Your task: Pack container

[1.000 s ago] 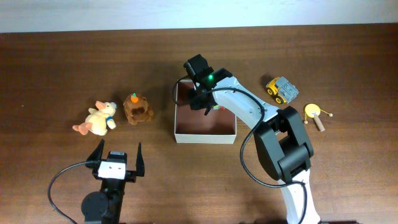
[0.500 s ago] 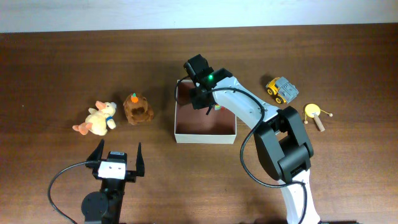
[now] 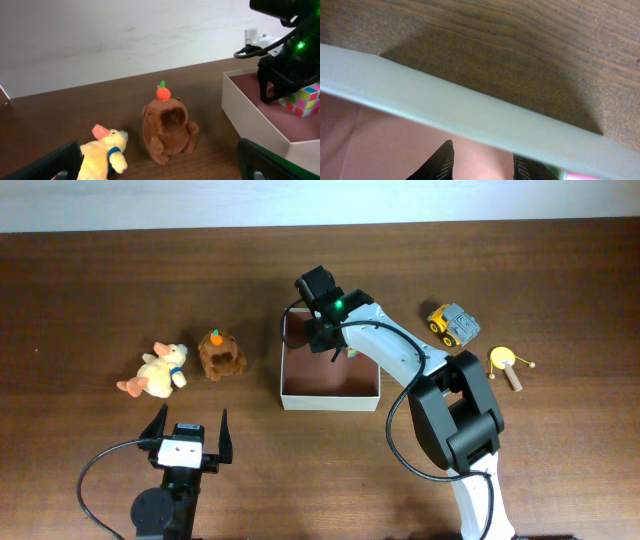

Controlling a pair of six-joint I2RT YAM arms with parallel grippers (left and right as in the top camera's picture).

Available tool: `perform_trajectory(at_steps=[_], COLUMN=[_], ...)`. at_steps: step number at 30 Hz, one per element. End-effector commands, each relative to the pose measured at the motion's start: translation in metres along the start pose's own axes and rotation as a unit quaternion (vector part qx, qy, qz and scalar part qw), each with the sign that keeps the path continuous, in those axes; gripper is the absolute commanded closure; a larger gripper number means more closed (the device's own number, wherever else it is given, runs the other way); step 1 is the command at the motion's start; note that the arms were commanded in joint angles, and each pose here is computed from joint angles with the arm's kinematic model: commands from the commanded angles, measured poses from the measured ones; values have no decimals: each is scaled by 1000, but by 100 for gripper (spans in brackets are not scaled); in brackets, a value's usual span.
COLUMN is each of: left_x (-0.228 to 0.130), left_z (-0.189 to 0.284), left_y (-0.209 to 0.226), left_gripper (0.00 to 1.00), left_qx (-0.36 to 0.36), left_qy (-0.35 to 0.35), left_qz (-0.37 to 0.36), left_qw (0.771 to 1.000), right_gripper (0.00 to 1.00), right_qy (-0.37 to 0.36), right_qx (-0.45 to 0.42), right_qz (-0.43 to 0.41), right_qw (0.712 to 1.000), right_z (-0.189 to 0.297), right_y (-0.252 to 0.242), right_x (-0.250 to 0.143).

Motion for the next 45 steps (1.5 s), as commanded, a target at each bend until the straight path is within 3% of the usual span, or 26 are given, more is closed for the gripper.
perform_trajectory(at_steps=[1, 20, 32, 45], left_x=[-2, -2, -2, -2], left_z=[0, 0, 0, 0], left_y=[0, 0, 0, 0], left_gripper=[1, 1, 1, 1], left_qx=[0, 0, 0, 0], left_qy=[0, -1, 0, 0], left_qz=[4, 4, 4, 4], left_qw=[1000, 1000, 1000, 1000], right_gripper=[66, 67, 66, 66], right_qy=[-8, 4, -2, -3], right_qx=[-14, -45, 62, 103], right_qz=[20, 24, 96, 141], right_qw=[1000, 999, 993, 985], right_z=[-1, -2, 3, 9], right_y=[-4, -22, 33, 74], right_x=[2, -1, -3, -8])
Point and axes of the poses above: each gripper's point midway between its finger pads, its own z axis back along the fingers, its own y axis along the line the jaws close on, x = y × z, the point moved 6 cm from there along z, back along the fingers, and after that the axes turned 11 degrees about z, right-handed, at the moved point
